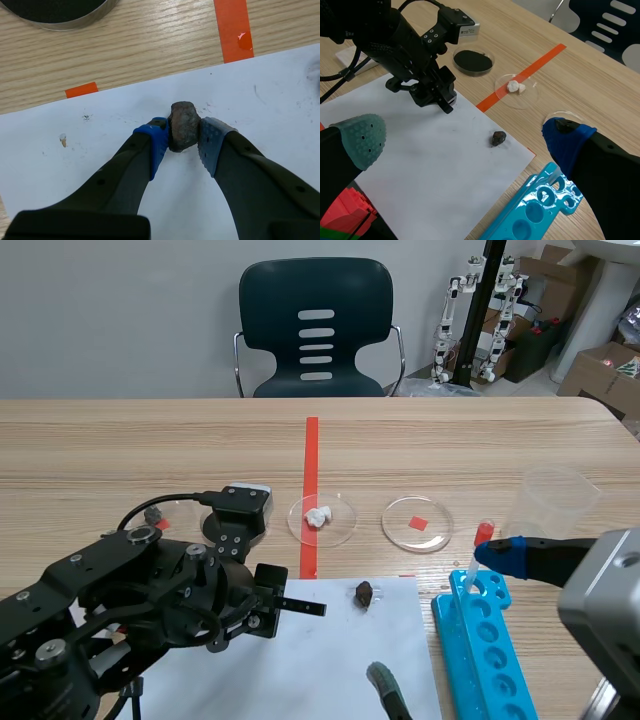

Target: Put the middle mineral back

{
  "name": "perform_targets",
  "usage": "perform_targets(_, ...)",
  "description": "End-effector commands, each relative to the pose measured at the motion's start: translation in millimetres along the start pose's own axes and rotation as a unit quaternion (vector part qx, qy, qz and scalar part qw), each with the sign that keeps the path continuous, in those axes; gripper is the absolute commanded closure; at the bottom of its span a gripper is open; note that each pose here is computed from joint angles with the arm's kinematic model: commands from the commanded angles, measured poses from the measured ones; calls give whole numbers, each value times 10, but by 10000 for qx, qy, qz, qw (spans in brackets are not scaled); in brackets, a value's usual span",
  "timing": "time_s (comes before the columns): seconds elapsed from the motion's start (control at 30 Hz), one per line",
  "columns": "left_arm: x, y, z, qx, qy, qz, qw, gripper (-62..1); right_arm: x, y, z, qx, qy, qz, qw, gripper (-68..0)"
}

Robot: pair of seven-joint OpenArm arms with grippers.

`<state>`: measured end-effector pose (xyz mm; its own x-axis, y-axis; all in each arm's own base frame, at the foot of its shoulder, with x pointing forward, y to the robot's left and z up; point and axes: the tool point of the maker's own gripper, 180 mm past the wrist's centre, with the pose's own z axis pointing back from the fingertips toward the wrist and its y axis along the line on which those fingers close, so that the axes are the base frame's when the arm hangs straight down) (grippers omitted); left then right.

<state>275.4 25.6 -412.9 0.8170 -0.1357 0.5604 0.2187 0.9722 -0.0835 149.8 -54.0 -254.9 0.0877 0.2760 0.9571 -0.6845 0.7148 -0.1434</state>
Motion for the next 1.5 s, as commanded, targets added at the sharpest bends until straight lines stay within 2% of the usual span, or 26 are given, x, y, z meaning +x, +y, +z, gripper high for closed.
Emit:
perform_targets(0.0, 63, -59, -4, -59, -77, 28, 9999, -132, 107, -27, -10, -40, -181, 16, 9998, -679)
perform_targets(0.13, -10, -68, -53, -40, 27, 70, 10000, -133, 107, -27, -10, -40, -181, 16, 9998, -679)
perform_targets(0.2, -43, -52, -68, -17, 77, 72, 9999, -153, 107, -27, -10, -40, -181, 16, 9998, -679)
perform_targets(0.53, 11, -45, -68, -5, -79, 73, 9999, -462, 107, -27, -10, -40, -181, 16, 9998, -679)
perform_targets(0.67, 117, -52, -14, -27, -400, 39, 9992, -606, 108, -27, -10, -40, -183, 16, 9998, -679)
perform_targets(0.7, 159, -57, 17, -36, -523, 17, 9986, -623, 107, -27, -10, -40, -181, 16, 9998, -679)
perform_targets(0.93, 385, -127, 348, -247, -1423, -70, 9895, -623, 107, -27, -10, -40, -181, 16, 9998, -679)
perform_targets(1.1, 520, -141, 573, -293, -2025, -211, 9786, -623, 107, -27, -10, -40, -181, 16, 9998, -679)
perform_targets(1.23, 517, -146, 612, -265, -2107, -302, 9767, -623, 108, -27, -10, -40, -183, 16, 9998, -679)
perform_targets(1.47, 517, -146, 610, -265, -2105, -300, 9768, -623, 107, -27, -10, -40, -181, 16, 9998, -679)
